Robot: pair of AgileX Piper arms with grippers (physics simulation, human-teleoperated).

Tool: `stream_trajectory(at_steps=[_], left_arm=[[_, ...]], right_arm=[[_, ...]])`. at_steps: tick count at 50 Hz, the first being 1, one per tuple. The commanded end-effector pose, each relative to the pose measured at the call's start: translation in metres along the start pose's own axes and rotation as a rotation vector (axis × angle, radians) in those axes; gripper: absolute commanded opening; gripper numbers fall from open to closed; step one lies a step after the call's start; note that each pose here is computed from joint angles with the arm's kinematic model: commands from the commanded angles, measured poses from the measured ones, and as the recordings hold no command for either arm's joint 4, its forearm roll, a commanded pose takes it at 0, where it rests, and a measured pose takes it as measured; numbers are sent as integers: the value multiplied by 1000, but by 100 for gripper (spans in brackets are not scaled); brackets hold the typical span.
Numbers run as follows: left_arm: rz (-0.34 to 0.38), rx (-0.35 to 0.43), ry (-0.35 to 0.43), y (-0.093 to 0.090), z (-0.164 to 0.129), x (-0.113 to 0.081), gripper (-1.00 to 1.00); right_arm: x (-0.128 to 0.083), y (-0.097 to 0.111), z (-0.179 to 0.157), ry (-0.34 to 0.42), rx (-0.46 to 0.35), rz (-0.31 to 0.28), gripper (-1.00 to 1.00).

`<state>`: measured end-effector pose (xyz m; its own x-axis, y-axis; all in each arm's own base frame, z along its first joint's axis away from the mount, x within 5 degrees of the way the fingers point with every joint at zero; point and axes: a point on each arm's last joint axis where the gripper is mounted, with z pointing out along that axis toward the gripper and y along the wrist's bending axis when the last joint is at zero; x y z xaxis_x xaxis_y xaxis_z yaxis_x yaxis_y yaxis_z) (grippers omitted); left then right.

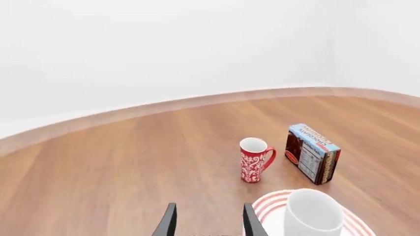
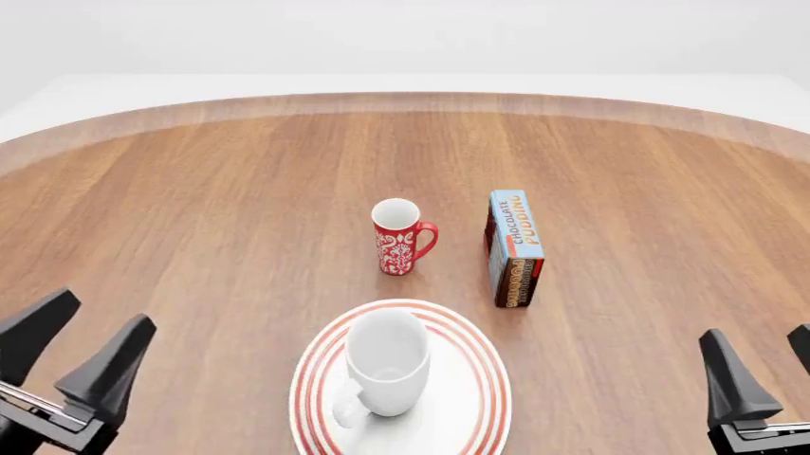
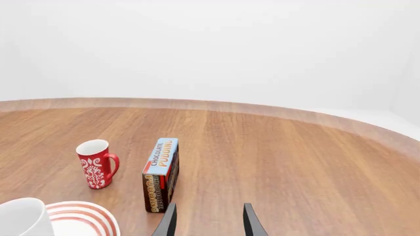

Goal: Pick up the white mug and put it on the plate, and put the chocolate pudding to the right of the plate.

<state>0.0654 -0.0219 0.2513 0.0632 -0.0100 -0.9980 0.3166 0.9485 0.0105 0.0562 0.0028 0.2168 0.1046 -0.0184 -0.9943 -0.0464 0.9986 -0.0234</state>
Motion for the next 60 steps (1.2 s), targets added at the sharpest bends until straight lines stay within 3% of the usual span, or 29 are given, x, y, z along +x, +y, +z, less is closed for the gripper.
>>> stream_trajectory(at_steps=[1,18,29,60], left_arm=[[-3,-81,-13,5,-2,19,100],[-15,-142,-73,8,-13,29,100],[-38,-167,-143,9,-17,23,100],[-37,-151,-161,8,-17,21,100]], right_arm=[[0,0,0,0,0,-1,100],[0,0,0,0,0,-4,100],[0,0,0,0,0,-7,100],[1,-1,4,14,12,-24,100]])
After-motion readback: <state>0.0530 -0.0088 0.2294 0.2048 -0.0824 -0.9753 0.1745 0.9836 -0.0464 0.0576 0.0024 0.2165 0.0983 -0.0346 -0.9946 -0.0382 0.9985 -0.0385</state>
